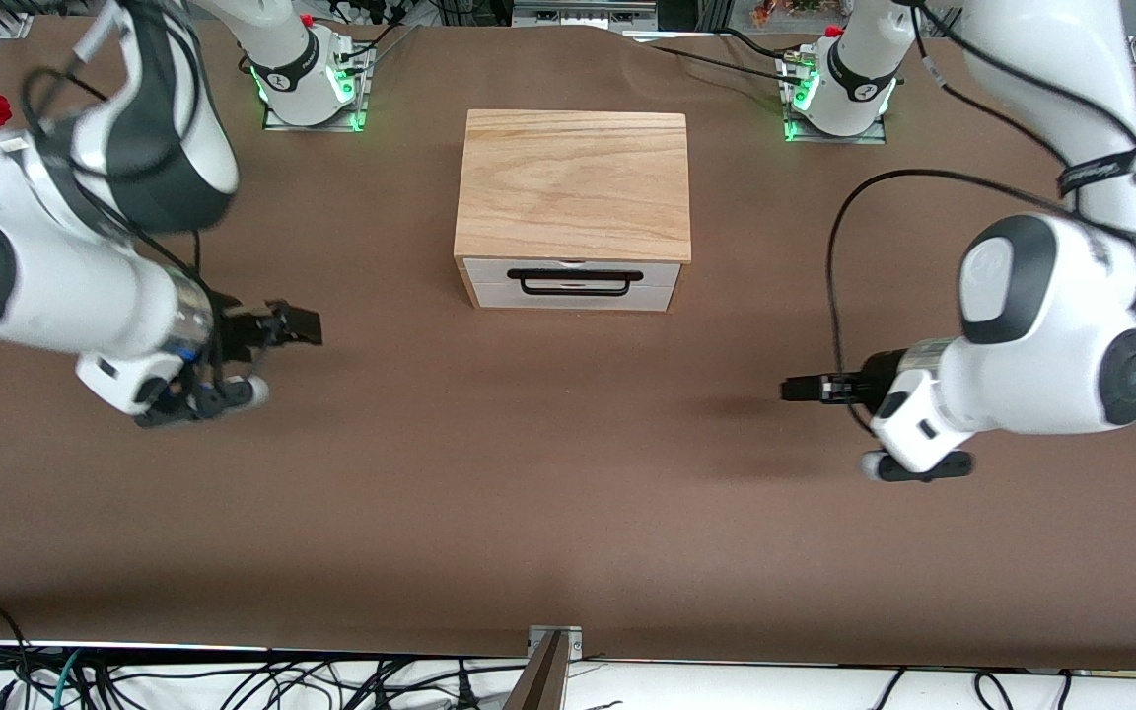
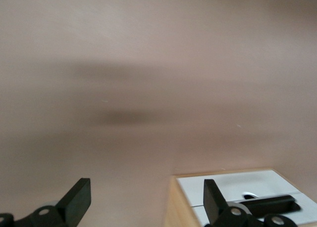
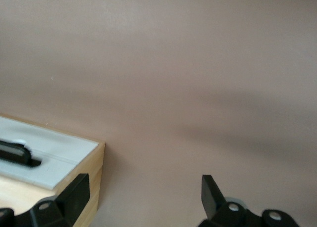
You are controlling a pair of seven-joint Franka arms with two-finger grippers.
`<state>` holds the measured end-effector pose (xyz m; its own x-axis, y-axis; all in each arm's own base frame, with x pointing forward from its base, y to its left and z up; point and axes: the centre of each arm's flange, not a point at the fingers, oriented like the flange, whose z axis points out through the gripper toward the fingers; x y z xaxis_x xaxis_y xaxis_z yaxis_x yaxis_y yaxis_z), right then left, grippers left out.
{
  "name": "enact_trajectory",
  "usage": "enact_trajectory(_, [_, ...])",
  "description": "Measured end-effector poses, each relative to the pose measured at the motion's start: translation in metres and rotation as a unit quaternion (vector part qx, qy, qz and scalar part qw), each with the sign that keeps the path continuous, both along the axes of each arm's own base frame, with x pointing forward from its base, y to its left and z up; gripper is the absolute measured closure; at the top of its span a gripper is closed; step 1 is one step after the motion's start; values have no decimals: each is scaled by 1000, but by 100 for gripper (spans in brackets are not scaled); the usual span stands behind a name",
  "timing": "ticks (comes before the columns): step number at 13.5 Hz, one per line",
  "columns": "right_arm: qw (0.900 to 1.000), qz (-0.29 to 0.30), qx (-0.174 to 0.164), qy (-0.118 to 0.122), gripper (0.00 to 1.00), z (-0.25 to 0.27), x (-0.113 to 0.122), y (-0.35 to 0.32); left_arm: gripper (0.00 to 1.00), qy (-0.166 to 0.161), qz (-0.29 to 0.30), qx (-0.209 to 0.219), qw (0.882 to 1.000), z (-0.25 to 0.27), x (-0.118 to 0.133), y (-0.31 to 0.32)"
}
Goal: Close drawer with both arms simultaneously
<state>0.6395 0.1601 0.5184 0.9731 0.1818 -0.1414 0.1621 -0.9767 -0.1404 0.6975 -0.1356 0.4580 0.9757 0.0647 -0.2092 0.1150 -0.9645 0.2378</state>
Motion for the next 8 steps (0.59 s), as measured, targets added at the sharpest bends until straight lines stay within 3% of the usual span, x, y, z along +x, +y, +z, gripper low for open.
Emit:
enact_trajectory(3, [999, -8, -33, -23, 0, 49, -55, -38, 0, -19, -21, 53, 998, 41, -12, 24])
enact_trajectory(6, [997, -7, -58, -48, 0, 74, -111, -72, 0, -38, -56, 47, 997, 71, -19, 68])
enact_trajectory(8, [994, -3, -85, -67, 0, 83, -121, -83, 0, -55, -54, 46, 996, 102, -29, 106])
